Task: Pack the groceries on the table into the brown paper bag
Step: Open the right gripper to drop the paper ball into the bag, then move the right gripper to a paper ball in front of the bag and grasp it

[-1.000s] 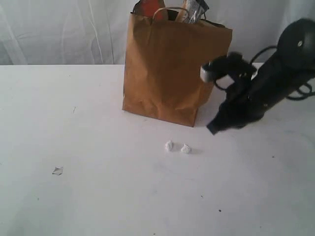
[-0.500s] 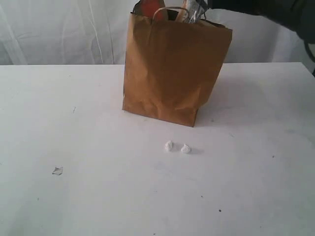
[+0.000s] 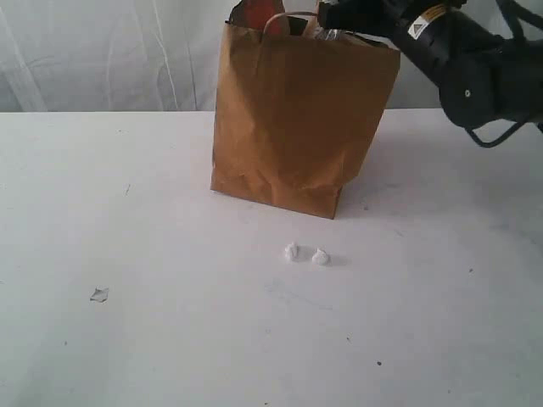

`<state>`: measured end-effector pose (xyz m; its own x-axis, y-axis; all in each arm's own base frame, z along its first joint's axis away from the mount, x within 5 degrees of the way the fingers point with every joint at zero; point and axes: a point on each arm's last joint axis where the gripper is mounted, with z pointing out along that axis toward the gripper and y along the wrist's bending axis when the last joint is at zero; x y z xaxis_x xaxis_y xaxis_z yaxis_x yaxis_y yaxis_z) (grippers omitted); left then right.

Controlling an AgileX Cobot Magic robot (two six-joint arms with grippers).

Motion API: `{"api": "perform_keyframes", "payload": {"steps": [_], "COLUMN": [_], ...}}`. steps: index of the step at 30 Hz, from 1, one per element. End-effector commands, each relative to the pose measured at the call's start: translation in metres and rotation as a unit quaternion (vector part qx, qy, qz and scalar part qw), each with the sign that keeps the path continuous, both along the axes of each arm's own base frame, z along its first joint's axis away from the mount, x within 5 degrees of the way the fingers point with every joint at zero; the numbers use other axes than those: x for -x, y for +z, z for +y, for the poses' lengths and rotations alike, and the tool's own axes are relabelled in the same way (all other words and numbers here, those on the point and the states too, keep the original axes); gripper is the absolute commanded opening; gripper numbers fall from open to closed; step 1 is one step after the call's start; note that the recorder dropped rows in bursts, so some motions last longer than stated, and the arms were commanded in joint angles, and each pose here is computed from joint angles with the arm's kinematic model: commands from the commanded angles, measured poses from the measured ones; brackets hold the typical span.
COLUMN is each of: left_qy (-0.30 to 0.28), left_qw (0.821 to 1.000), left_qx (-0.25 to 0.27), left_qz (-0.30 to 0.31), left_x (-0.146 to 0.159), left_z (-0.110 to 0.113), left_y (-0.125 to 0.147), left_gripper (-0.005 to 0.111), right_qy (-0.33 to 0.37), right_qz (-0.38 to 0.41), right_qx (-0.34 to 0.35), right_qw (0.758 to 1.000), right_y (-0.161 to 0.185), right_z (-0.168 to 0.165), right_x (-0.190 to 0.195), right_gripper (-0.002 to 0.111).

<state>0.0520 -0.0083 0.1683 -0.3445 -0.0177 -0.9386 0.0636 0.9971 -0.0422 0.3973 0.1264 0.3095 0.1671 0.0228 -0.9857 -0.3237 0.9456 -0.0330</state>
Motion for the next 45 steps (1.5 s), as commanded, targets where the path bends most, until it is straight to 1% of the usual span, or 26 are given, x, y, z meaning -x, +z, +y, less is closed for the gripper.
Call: {"api": "perform_keyframes", "payload": {"steps": [1, 7, 8, 9, 10, 14, 15, 16, 18, 22, 24, 26, 29, 31, 32, 34, 36, 37, 40, 41, 43, 45], "left_qy": [0.001, 0.001, 0.001, 0.001, 0.001, 0.001, 0.001, 0.001, 0.001, 0.001, 0.001, 0.001, 0.001, 0.001, 0.001, 0.001, 0.001, 0.001, 0.001, 0.001, 0.001, 0.001], "left_qw": [1.000, 1.000, 1.000, 1.000, 1.000, 1.000, 1.000, 1.000, 1.000, 1.000, 1.000, 1.000, 1.000, 1.000, 1.000, 1.000, 1.000, 1.000, 1.000, 1.000, 1.000, 1.000], "left_qx": [0.004, 0.004, 0.004, 0.004, 0.004, 0.003, 0.003, 0.003, 0.003, 0.002, 0.002, 0.002, 0.002, 0.002, 0.002, 0.002, 0.002, 0.002, 0.002, 0.002, 0.002, 0.002], "left_qz": [-0.001, -0.001, -0.001, -0.001, -0.001, -0.001, -0.001, -0.001, 0.000, 0.000, 0.000, 0.000, 0.000, 0.000, 0.000, 0.000, 0.000, 0.000, 0.000, 0.000, 0.000, 0.000], "left_x": [0.000, 0.000, 0.000, 0.000, 0.000, 0.000, 0.000, 0.000, 0.000, 0.000, 0.000, 0.000, 0.000, 0.000, 0.000, 0.000, 0.000, 0.000, 0.000, 0.000, 0.000, 0.000], "left_z": [0.000, 0.000, 0.000, 0.000, 0.000, 0.000, 0.000, 0.000, 0.000, 0.000, 0.000, 0.000, 0.000, 0.000, 0.000, 0.000, 0.000, 0.000, 0.000, 0.000, 0.000, 0.000], "left_y": [-0.001, -0.001, -0.001, -0.001, -0.001, -0.001, -0.001, -0.001, -0.001, -0.001, -0.001, -0.001, -0.001, -0.001, -0.001, -0.001, -0.001, -0.001, -0.001, -0.001, -0.001, -0.001], "left_gripper": [0.000, 0.000, 0.000, 0.000, 0.000, 0.000, 0.000, 0.000, 0.000, 0.000, 0.000, 0.000, 0.000, 0.000, 0.000, 0.000, 0.000, 0.000, 0.000, 0.000, 0.000, 0.000], "right_qy": [0.006, 0.007, 0.007, 0.007, 0.007, 0.007, 0.006, 0.006, 0.006, 0.005, 0.003, -0.002, -0.013, -0.017, -0.019, -0.021, -0.024, -0.026, -0.030, -0.030, -0.026, -0.014], "right_qz": [-0.020, -0.030, -0.030, -0.030, -0.028, -0.019, -0.017, -0.013, -0.010, -0.001, 0.012, 0.053, 0.155, 0.203, 0.222, 0.251, 0.280, 0.299, 0.365, 0.390, 0.419, 0.450], "right_qx": [-0.005, -0.010, -0.010, -0.010, -0.009, -0.006, -0.005, -0.004, -0.003, 0.001, 0.005, 0.020, 0.060, 0.089, 0.107, 0.117, 0.127, 0.134, 0.151, 0.159, 0.162, 0.165], "right_qw": [1.000, 0.999, 0.999, 0.999, 1.000, 1.000, 1.000, 1.000, 1.000, 1.000, 1.000, 0.998, 0.986, 0.975, 0.969, 0.961, 0.951, 0.944, 0.918, 0.906, 0.893, 0.878], "right_y": [-0.006, -0.017, -0.018, -0.018, -0.021, -0.026, -0.027, -0.028, -0.028, -0.023, -0.014, -0.006, 0.002, 0.009, 0.013, 0.020, 0.027, 0.028, 0.026, 0.022, 0.011, -0.008], "right_z": [0.004, 0.009, 0.009, 0.010, 0.010, 0.012, 0.012, 0.012, 0.012, 0.011, 0.009, 0.006, 0.000, -0.005, -0.008, -0.012, -0.016, -0.018, -0.024, -0.026, -0.027, -0.027], "right_x": [-0.013, -0.029, -0.031, -0.033, -0.035, -0.039, -0.039, -0.039, -0.040, -0.037, -0.033, -0.027, -0.011, 0.000, 0.007, 0.018, 0.030, 0.035, 0.051, 0.058, 0.068, 0.080], "right_gripper": [0.000, 0.000, 0.002, 0.006, 0.011, 0.041, 0.047, 0.051, 0.054, 0.054, 0.054, 0.054, 0.051, 0.045, 0.039, 0.024, 0.006, 0.000, 0.000, 0.000, 0.000, 0.000]}}
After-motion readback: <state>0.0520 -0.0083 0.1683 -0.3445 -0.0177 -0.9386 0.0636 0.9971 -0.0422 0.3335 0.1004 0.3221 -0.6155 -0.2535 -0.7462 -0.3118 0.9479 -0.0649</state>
